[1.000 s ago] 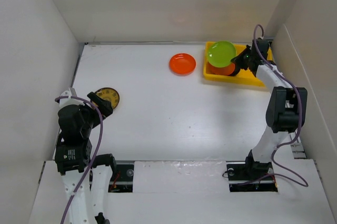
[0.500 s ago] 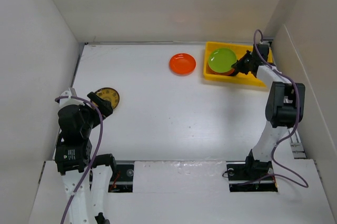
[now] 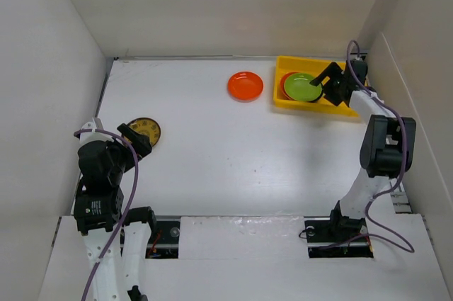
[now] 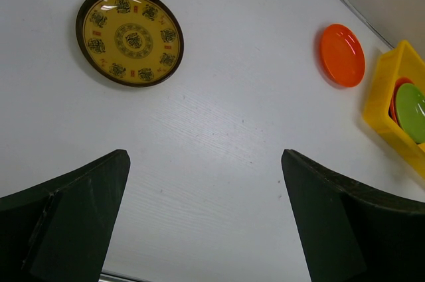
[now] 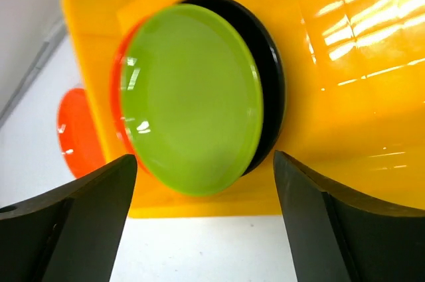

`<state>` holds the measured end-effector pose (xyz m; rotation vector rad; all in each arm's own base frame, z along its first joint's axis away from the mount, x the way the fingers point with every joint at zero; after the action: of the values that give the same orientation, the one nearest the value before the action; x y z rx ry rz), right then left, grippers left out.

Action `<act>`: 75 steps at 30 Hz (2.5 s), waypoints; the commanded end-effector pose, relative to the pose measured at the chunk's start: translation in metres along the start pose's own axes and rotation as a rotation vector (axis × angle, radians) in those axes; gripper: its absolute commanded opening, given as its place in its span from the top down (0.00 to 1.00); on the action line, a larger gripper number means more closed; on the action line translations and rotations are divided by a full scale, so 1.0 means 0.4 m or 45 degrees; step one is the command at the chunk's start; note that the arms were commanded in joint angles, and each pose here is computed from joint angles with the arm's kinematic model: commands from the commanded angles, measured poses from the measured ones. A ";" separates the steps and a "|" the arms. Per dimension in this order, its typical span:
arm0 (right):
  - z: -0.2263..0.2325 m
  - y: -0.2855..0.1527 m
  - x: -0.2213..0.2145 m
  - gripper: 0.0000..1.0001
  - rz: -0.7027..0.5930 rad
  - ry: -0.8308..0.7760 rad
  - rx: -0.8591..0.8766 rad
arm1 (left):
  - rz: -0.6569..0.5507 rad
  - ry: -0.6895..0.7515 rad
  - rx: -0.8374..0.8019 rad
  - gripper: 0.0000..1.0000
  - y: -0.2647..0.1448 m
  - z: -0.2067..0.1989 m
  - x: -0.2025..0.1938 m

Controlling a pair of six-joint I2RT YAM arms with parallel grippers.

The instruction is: Place the plates into the plastic bin on the countertop

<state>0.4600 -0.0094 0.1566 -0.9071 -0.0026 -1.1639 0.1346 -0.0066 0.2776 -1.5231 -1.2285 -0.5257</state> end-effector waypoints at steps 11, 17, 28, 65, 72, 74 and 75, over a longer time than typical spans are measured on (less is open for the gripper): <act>0.220 -0.154 -0.158 0.00 0.017 -0.291 0.335 | -0.013 0.017 -0.019 0.00 0.006 -0.004 0.006; 0.366 -0.161 -0.446 0.00 0.222 -0.417 0.557 | -0.002 0.016 -0.015 0.00 0.011 -0.004 0.005; 0.499 -0.118 -1.000 0.07 0.862 -0.486 0.921 | -0.023 -0.025 0.063 0.00 0.013 0.009 0.015; 0.631 0.049 -1.344 0.80 1.033 -0.210 0.550 | -0.245 -0.221 0.209 0.00 -0.044 0.031 0.067; 0.661 0.024 -1.339 1.00 1.068 -0.191 0.639 | -0.255 -0.210 0.205 0.00 -0.049 0.031 0.067; 0.679 -0.005 -1.318 1.00 1.064 -0.188 0.659 | -0.255 -0.210 0.205 0.00 -0.049 0.031 0.067; 0.692 -0.024 -1.305 1.00 1.060 -0.184 0.681 | -0.255 -0.210 0.205 0.00 -0.049 0.031 0.067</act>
<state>0.3502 0.5639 0.0680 -0.5246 -0.0075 -0.2979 0.1253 0.0126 0.2890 -1.3615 -1.4801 -0.3718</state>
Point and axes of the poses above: each gripper's point midway between its finger pads, its own y axis out along the fingers, its own z axis along the line the jaws close on, x = y × z, the point moved 6 cm from there along -y, back along the fingers, and after that the axes turned 9 degrees about y, right-handed, at the moved point
